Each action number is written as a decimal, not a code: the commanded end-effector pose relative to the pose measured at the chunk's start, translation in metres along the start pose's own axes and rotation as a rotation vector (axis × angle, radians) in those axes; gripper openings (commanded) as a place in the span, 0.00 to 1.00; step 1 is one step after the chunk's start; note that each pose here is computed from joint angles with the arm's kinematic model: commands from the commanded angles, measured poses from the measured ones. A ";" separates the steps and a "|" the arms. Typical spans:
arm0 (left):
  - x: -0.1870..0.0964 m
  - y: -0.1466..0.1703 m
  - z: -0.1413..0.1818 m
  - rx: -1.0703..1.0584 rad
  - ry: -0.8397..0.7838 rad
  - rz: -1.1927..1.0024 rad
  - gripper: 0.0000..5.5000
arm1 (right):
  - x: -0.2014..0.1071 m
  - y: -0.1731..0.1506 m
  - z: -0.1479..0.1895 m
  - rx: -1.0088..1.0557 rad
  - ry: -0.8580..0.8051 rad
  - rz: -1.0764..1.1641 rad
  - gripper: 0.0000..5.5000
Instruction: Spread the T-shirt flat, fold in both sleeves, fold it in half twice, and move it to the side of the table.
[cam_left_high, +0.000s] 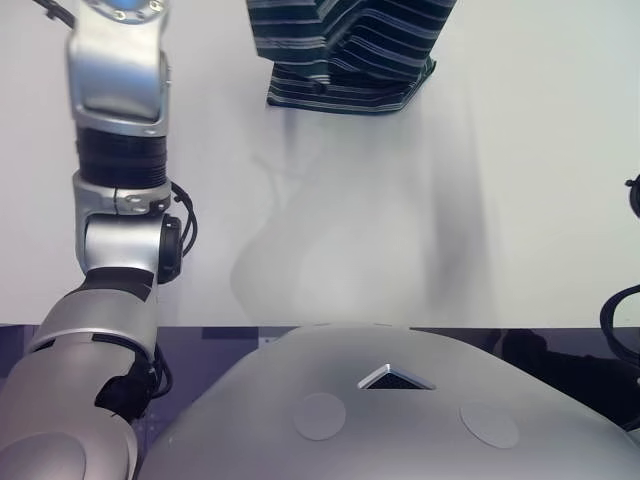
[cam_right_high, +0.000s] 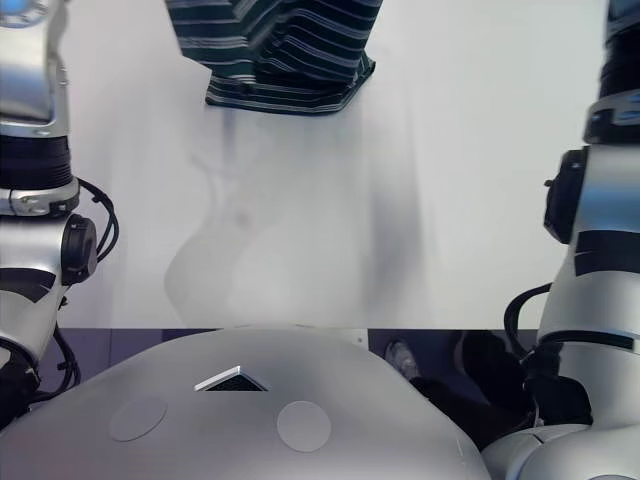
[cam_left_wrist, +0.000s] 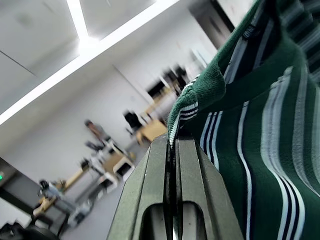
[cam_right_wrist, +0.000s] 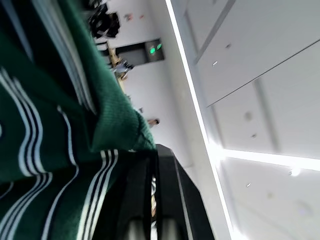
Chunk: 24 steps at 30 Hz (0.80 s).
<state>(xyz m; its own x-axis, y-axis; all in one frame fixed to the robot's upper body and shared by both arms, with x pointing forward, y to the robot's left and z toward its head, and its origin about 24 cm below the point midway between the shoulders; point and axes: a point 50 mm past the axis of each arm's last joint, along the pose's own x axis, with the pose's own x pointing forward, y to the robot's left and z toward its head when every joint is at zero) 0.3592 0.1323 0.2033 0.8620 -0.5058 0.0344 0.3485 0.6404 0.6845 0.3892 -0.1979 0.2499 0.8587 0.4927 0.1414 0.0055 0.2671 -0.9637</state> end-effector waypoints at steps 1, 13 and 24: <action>0.042 0.012 -0.041 0.342 0.270 0.097 0.00 | 0.054 0.016 0.027 -0.111 0.140 -0.189 0.01; 0.049 0.035 -0.028 0.509 0.140 0.350 0.00 | 0.061 0.000 0.038 -0.338 0.129 -0.446 0.01; 0.031 -0.129 -0.097 0.519 0.356 -0.419 0.00 | 0.001 0.240 0.059 -0.261 -0.066 0.704 0.01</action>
<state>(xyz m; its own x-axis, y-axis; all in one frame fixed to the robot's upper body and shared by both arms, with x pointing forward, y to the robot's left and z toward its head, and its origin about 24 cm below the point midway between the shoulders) 0.3921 0.0913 0.0758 0.8722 -0.3657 -0.3250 0.4035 0.1620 0.9005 0.3745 -0.0869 0.0536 0.7540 0.5156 -0.4071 -0.3120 -0.2644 -0.9126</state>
